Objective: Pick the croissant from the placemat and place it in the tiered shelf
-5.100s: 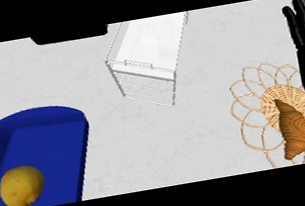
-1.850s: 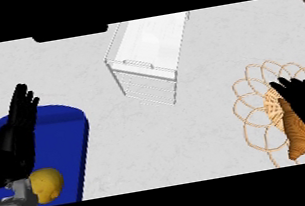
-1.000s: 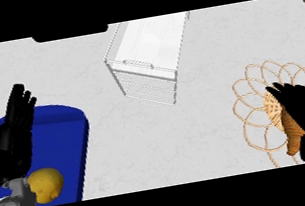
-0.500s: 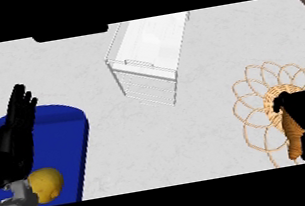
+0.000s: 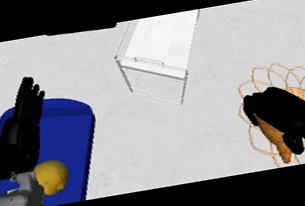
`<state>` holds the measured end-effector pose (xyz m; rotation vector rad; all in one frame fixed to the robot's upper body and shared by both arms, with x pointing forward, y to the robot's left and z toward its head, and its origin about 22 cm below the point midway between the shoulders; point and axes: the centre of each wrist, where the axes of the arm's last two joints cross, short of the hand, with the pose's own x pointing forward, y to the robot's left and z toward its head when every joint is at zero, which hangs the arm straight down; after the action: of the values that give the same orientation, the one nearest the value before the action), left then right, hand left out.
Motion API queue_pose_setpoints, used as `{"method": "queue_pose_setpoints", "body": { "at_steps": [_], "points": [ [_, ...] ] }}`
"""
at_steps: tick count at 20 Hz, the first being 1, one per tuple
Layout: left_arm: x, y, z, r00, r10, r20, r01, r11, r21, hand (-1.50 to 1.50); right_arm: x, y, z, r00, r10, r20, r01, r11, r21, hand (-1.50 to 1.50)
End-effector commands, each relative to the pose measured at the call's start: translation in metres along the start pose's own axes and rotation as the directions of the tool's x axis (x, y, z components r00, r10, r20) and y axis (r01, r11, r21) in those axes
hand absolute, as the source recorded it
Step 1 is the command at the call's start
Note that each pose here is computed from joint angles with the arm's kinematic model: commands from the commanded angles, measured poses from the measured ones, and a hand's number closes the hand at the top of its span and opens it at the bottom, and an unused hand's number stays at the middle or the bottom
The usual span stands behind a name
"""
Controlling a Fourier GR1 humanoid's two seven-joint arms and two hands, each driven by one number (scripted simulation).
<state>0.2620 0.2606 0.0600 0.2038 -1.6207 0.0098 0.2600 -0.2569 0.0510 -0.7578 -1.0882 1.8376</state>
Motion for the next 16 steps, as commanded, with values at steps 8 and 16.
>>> {"method": "queue_pose_setpoints", "body": {
  "at_steps": [8,16],
  "points": [
    [0.005,0.016,0.0,1.0,-0.004,0.0,0.004,1.0,0.024,0.0,-0.027,-0.057,-0.027,0.739,-0.137,0.66,0.193,0.981,-0.013,1.5],
    [-0.009,0.009,0.008,1.0,-0.008,-0.026,0.009,0.999,0.033,0.0,-0.081,-0.142,0.0,0.577,-0.37,0.728,0.564,0.825,-0.028,1.5]
  ]
}}
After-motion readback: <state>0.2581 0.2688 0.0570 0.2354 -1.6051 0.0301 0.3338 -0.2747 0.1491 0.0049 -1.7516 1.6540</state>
